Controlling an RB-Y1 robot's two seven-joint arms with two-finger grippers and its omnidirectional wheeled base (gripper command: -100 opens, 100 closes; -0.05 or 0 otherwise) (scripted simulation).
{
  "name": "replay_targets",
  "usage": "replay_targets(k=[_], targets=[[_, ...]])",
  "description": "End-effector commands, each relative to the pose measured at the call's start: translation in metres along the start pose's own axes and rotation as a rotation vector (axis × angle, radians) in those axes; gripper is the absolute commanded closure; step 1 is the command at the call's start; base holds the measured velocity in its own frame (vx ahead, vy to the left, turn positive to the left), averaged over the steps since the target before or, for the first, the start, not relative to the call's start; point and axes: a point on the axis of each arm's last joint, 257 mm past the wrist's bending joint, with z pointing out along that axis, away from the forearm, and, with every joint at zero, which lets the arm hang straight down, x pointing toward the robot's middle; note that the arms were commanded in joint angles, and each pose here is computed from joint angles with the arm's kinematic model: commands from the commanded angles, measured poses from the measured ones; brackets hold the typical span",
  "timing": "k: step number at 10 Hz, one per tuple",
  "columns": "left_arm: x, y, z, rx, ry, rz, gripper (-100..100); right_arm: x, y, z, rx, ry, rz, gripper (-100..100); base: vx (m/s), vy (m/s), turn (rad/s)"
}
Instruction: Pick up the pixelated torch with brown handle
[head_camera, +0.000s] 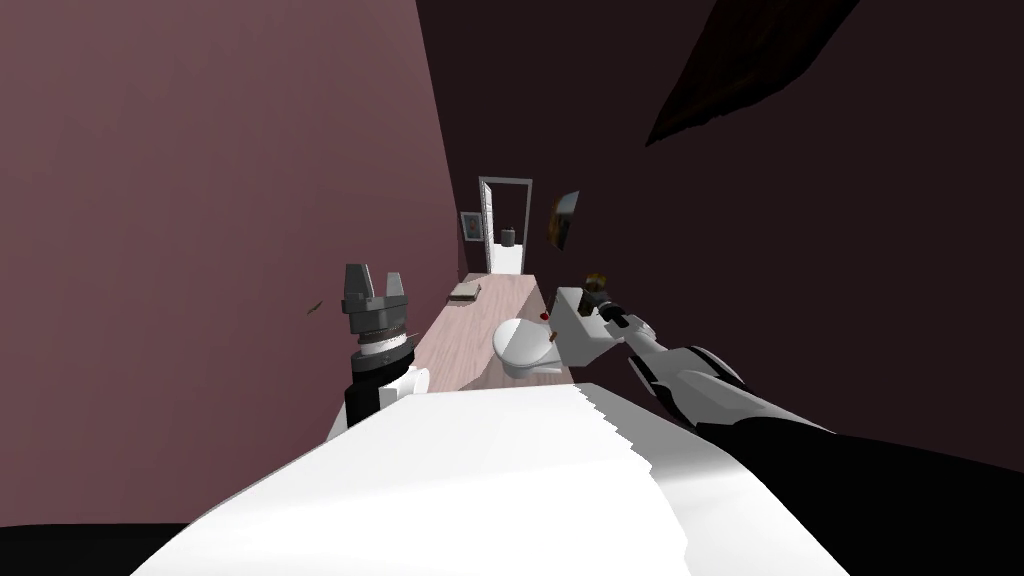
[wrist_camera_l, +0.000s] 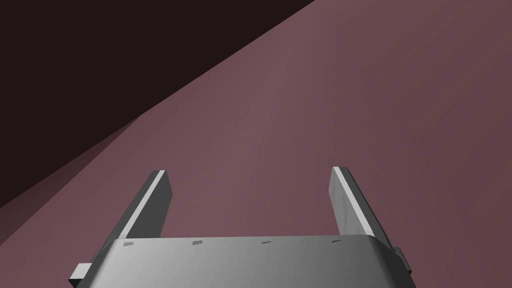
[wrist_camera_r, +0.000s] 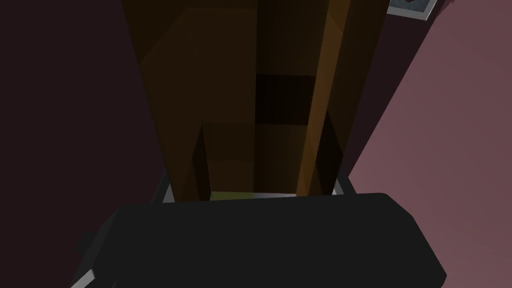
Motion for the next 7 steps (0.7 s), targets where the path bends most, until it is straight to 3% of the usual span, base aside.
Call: replay_targets(k=[1, 2, 3, 4, 6, 7], targets=[[0.000, 0.000, 0.000, 0.000, 0.000, 0.000, 0, 0.000, 0.000, 0.000, 0.000, 0.000, 0.000, 100, 0.000, 0.000, 0.000], [0.000, 0.000, 0.000, 0.000, 0.000, 0.000, 0, 0.000, 0.000, 0.000, 0.000, 0.000, 0.000, 100, 0.000, 0.000, 0.000], [0.000, 0.000, 0.000, 0.000, 0.000, 0.000, 0, 0.000, 0.000, 0.000, 0.000, 0.000, 0.000, 0, 0.000, 0.000, 0.000], [0.000, 0.000, 0.000, 0.000, 0.000, 0.000, 0, 0.014, 0.035, 0.005, -0.045, 0.037, 0.028, 100, 0.011, -0.106, -0.154], [0.000, 0.000, 0.000, 0.000, 0.000, 0.000, 0, 0.041, 0.030, -0.006, -0.049, 0.097, 0.015, 100, 0.001, -0.078, 0.015], [0.000, 0.000, 0.000, 0.000, 0.000, 0.000, 0, 0.036, 0.035, -0.002, -0.057, 0.096, 0.022, 100, -0.009, -0.004, -0.026]])
